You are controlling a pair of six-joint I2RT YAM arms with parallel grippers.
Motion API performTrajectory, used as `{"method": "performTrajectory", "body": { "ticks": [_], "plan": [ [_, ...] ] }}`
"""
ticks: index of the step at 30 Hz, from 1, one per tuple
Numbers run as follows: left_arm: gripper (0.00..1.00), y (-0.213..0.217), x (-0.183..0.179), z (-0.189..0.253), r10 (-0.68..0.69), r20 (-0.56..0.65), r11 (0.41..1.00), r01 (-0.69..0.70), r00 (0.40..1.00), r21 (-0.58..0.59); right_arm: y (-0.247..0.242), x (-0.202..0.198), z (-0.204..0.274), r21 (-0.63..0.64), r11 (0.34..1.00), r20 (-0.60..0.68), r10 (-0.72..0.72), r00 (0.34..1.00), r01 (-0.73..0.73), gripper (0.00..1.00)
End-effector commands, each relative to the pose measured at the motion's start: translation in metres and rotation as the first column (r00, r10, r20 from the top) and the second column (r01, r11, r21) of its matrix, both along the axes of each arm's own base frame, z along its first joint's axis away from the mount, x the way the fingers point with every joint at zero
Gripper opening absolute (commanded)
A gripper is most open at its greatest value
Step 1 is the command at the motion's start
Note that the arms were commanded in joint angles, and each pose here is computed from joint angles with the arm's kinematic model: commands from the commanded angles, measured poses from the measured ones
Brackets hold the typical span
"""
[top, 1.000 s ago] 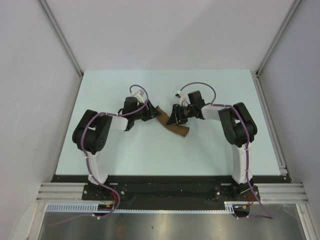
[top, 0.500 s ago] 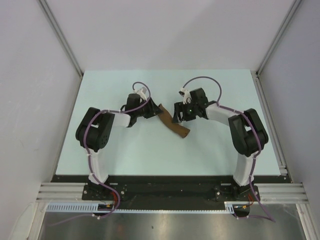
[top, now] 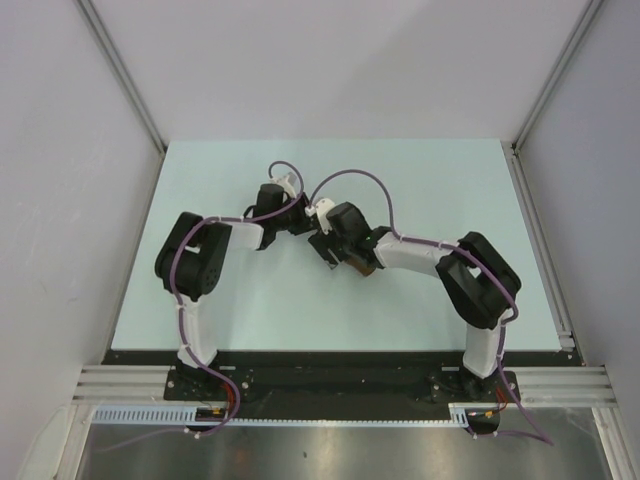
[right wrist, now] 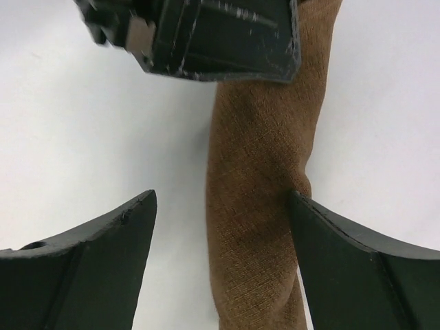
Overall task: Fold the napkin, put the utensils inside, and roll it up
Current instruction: Roll the napkin with the utensil
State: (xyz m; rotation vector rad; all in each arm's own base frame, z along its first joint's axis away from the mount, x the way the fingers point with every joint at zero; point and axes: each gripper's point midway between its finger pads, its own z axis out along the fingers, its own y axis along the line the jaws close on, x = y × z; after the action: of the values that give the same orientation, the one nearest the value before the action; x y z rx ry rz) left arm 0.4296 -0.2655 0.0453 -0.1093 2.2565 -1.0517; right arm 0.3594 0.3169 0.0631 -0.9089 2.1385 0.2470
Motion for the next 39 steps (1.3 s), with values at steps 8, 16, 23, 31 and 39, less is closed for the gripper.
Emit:
{"method": "performTrajectory", "body": {
  "ticks": [8,16,23,31,39],
  "plan": [
    [0.52,-0.008,0.007,0.015,-0.032,0.054,0.999,0.033,0.998,-0.003,-0.016,0.027,-0.018,-0.168,0.983,0.127,-0.059,0.990,0.080,0.79],
    [0.81,0.017,0.012,0.028,0.053,0.080,0.994,-0.061,0.995,0.094,-0.027,0.027,-0.027,-0.020,0.997,-0.021,-0.074,0.997,0.074,0.71],
    [0.85,0.059,0.013,0.050,0.171,0.113,0.978,-0.183,0.979,0.098,-0.027,0.027,-0.030,0.005,0.997,-0.048,-0.076,0.996,0.076,0.71],
    [0.99,0.105,0.010,0.084,0.299,0.187,0.935,-0.326,0.936,0.139,-0.011,0.019,0.001,0.113,0.994,-0.040,0.002,0.999,0.002,0.83],
    [1.00,0.162,-0.017,0.143,0.426,0.300,0.857,-0.488,0.853,0.169,-0.011,0.012,0.064,0.243,0.970,0.001,-0.004,1.000,0.003,0.92]
  ]
}}
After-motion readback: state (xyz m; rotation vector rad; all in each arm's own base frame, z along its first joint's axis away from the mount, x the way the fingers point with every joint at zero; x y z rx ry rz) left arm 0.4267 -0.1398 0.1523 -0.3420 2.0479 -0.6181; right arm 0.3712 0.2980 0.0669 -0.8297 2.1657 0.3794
